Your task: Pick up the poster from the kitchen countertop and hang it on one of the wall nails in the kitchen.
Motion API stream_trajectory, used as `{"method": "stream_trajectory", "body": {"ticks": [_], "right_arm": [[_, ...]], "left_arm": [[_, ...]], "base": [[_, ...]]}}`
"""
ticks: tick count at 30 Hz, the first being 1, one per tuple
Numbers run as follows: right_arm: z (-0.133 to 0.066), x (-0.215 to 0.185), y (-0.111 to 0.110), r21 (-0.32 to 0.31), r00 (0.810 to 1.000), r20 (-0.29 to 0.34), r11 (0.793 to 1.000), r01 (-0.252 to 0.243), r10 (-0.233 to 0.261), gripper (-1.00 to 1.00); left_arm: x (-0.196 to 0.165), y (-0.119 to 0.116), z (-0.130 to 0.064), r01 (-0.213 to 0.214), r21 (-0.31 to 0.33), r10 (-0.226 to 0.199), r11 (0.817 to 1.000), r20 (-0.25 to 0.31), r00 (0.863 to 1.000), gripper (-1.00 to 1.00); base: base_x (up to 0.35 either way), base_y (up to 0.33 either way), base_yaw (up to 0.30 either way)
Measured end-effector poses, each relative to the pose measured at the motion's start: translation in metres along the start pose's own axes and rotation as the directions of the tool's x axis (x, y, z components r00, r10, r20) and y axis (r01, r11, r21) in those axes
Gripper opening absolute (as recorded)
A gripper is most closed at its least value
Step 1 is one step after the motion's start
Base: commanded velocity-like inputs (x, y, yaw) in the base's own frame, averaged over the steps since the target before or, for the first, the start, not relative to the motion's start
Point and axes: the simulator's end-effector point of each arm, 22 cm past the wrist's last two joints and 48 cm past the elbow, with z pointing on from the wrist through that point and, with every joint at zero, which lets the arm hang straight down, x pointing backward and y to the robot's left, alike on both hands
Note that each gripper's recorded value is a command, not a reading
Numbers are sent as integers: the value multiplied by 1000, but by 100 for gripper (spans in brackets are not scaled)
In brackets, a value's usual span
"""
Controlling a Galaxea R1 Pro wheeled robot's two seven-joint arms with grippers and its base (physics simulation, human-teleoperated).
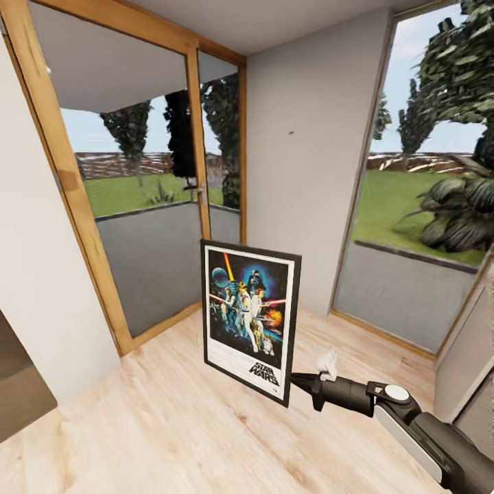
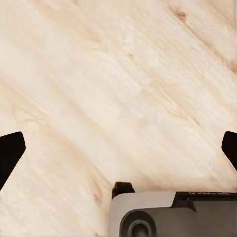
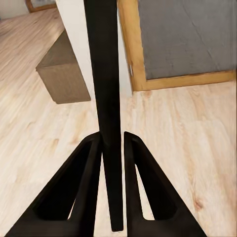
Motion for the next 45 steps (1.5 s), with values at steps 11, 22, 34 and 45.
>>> {"method": "stream_trajectory", "body": {"ticks": [11,22,34,45], "right_arm": [[0,-1,0,0,1000,2,1000,2,-2,-100],[0,-1,0,1,1000,1,1000,1,-1,-100],[0,-1,0,2,1000,1,1000,1,-1,-100],[0,-1,0,1,1000,1,1000,0,0,-100]], "left_arm": [[0,0,0,0,0,0,1000,2,1000,100],[-1,1,0,-1,0,1,1000,2,1000,100],[-1,0,0,-1,1,1,1000,2,1000,100],[-1,1,0,-1,0,1,1000,2,1000,100]], "base": [[300,196,-97],[311,175,-24],[310,186,-227],[293,231,-218]]}}
